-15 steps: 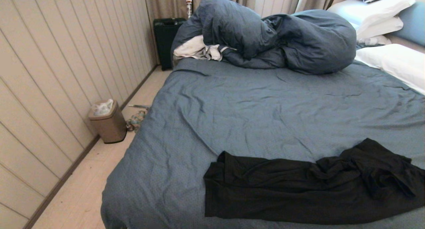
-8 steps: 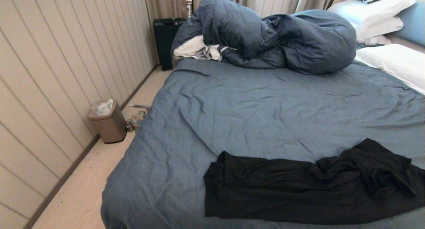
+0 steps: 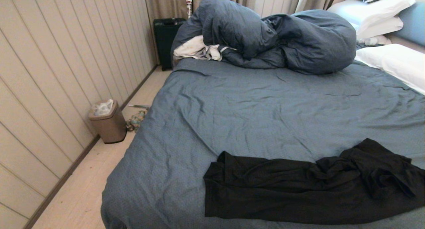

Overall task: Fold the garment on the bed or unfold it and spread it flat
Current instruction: Unford the black T-shirt

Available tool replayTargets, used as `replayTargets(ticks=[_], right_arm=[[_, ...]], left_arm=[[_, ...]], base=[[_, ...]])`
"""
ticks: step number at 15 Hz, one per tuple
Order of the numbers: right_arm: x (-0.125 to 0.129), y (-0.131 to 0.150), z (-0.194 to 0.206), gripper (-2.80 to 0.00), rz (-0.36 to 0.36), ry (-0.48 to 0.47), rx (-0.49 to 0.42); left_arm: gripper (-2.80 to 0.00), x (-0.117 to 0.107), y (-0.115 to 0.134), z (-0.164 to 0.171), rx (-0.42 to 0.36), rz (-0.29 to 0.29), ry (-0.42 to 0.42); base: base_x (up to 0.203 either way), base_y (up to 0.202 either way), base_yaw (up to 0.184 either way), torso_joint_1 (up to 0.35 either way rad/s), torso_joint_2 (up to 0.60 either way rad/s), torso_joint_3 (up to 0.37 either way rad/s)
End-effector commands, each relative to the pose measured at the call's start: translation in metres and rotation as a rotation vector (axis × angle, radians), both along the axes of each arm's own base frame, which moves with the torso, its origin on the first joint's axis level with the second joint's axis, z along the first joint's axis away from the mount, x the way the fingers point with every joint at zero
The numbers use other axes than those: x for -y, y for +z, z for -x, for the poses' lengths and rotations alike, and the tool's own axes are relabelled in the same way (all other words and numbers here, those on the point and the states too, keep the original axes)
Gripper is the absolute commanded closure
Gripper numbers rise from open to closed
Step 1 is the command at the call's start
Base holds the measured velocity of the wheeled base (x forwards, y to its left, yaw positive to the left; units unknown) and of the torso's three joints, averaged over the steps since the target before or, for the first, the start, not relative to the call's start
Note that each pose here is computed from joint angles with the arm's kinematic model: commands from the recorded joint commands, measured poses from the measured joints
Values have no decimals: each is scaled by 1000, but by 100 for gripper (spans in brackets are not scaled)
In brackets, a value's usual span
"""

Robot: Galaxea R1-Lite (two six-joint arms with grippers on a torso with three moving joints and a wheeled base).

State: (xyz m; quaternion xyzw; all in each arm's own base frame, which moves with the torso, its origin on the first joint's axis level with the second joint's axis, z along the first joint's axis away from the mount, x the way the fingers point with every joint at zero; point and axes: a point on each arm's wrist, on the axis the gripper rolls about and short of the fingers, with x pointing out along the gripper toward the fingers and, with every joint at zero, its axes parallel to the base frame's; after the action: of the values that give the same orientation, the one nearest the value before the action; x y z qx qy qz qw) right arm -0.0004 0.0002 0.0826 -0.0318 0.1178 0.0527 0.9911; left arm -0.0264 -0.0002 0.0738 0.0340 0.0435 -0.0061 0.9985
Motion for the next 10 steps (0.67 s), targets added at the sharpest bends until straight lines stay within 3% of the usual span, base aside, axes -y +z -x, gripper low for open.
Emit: replayTargets(ticks=[1,3,5,7,8,10], right_arm=[[0,0,1,0,11,-45,4],[0,-1,2,0,29,-140,19],[0,-2,5,0,37,-113,44],[0,-5,16,0,38,-88,133],[0,-6,20,0,37,-81,164],[0,-7,23,0,35,-75,185]], left_arm=[[0,0,0,0,0,3,0],[0,0,0,0,2,4,0],[0,0,0,0,0,5,-1],[0,0,0,0,1,-3,0],[0,0,4,1,18,-2,-2],[0,0,38,7,79,24,-21]], base=[[0,0,0,0,0,0],[0,0,0,0,0,0],[0,0,0,0,0,0],[0,0,0,0,0,0],[0,0,0,0,0,0],[0,0,0,0,0,0]])
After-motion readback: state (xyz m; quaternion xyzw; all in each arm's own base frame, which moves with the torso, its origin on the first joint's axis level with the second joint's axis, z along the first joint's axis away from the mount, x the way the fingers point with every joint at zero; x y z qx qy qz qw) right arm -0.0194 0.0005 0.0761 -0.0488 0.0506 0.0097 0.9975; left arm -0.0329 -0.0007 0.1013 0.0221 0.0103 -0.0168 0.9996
